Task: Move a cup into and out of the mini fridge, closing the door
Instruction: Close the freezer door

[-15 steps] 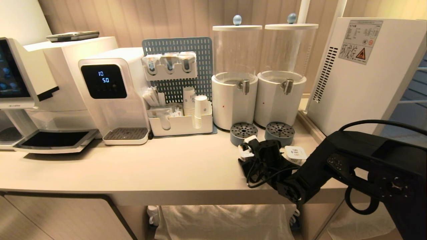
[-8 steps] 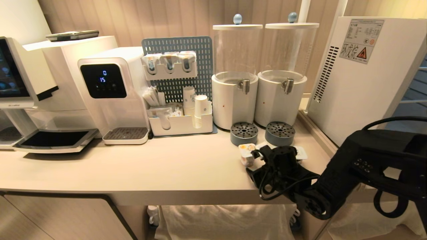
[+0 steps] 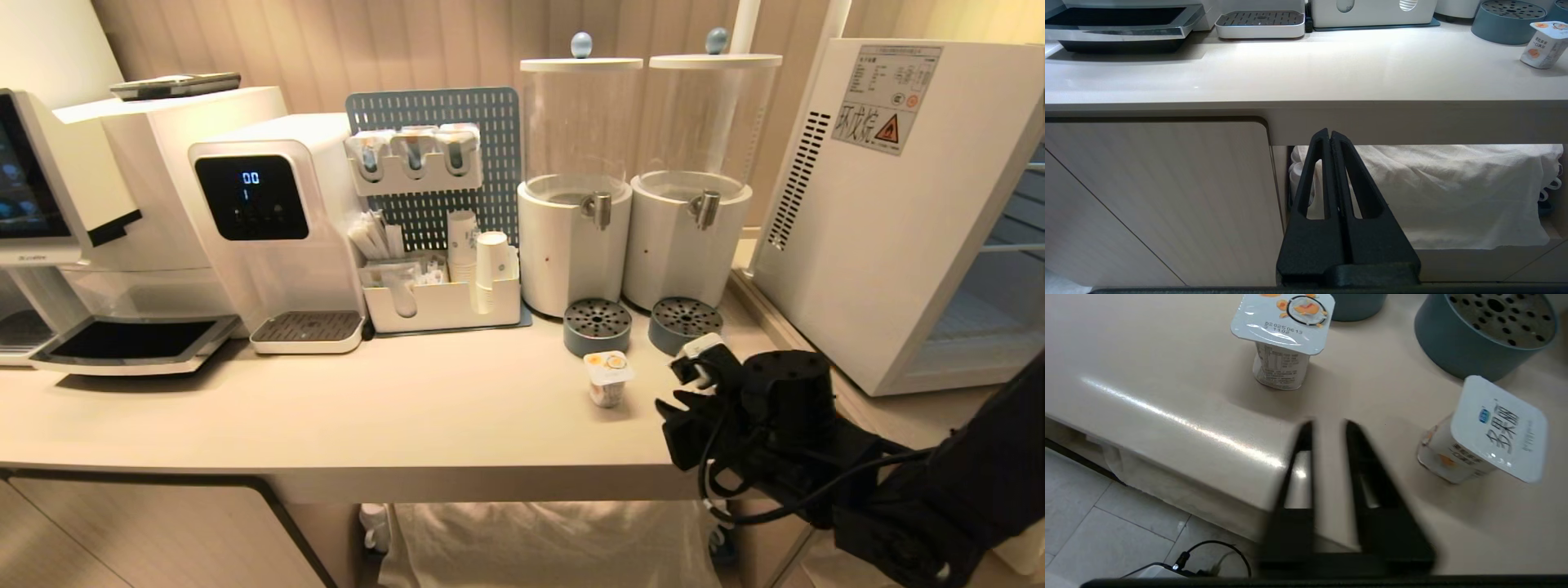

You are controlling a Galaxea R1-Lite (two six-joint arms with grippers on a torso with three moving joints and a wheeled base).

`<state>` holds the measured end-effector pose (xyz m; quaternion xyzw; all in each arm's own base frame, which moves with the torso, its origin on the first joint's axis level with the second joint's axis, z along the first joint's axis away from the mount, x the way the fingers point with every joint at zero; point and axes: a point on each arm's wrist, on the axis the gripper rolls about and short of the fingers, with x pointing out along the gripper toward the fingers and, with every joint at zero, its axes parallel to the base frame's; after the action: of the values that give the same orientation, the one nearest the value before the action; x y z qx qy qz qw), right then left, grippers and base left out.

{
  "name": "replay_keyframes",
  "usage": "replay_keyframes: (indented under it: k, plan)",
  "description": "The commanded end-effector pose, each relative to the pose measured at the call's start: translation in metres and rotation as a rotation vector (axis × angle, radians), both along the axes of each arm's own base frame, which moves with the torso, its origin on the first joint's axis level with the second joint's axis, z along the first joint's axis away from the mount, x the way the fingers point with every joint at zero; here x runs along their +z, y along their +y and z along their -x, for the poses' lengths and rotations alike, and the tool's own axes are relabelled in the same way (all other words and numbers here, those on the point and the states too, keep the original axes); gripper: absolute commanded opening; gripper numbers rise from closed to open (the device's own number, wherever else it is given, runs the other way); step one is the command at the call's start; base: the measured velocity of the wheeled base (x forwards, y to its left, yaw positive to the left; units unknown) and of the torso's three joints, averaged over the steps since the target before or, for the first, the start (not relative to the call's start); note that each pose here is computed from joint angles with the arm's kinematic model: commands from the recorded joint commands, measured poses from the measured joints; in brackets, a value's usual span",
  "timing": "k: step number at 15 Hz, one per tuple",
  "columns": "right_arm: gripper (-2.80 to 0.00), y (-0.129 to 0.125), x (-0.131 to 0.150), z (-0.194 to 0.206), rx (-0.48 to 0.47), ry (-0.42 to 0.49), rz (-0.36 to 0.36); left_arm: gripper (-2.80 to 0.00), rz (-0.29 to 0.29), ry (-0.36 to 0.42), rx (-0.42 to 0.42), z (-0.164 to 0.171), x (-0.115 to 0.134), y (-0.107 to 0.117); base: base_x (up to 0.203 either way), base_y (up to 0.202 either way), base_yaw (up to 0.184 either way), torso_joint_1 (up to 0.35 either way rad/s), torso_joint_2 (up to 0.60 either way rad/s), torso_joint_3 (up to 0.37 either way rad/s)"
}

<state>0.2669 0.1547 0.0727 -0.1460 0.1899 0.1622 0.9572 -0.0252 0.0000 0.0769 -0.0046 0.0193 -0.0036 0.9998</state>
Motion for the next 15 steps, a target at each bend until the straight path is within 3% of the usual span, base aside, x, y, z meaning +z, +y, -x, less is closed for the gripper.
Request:
replay_keyframes:
  k: [1, 7, 9, 11, 13, 15]
  plan:
    - [-2.8, -0.007, 0.024, 0.014, 0.005, -0.064, -0.038, -2.8, 0.0, 0.0, 0.0, 0.0, 0.0, 0.0, 0.0, 0.0, 0.0, 0.0, 0.0, 0.0]
    - [-2.8, -0.009, 0.023, 0.015, -0.009, -0.057, -0.026, -2.8, 0.002, 0.0, 0.0, 0.0, 0.0, 0.0, 0.0, 0.0, 0.0, 0.0, 0.0, 0.0]
    - [-2.8, -0.033, 0.032, 0.026, -0.17, -0.035, 0.064, -2.8, 0.002, 0.0, 0.0, 0.0, 0.0, 0.0, 0.0, 0.0, 0.0, 0.0, 0.0, 0.0]
    - [-2.8, -0.07, 0.069, 0.051, -0.355, -0.094, 0.093, -2.8, 0.002, 0.0, 0.0, 0.0, 0.0, 0.0, 0.0, 0.0, 0.0, 0.0, 0.0, 0.0]
    - [-2.8, -0.115, 0.118, 0.11, -0.538, -0.239, 0.048, -2.8, 0.002, 0.0, 0.0, 0.0, 0.0, 0.0, 0.0, 0.0, 0.0, 0.0, 0.0, 0.0]
    - [-2.8, -0.151, 0.144, 0.195, -0.662, -0.419, -0.052, -2.8, 0.002, 0.0, 0.002, 0.0, 0.0, 0.0, 0.0, 0.0, 0.0, 0.0, 0.0, 0.0]
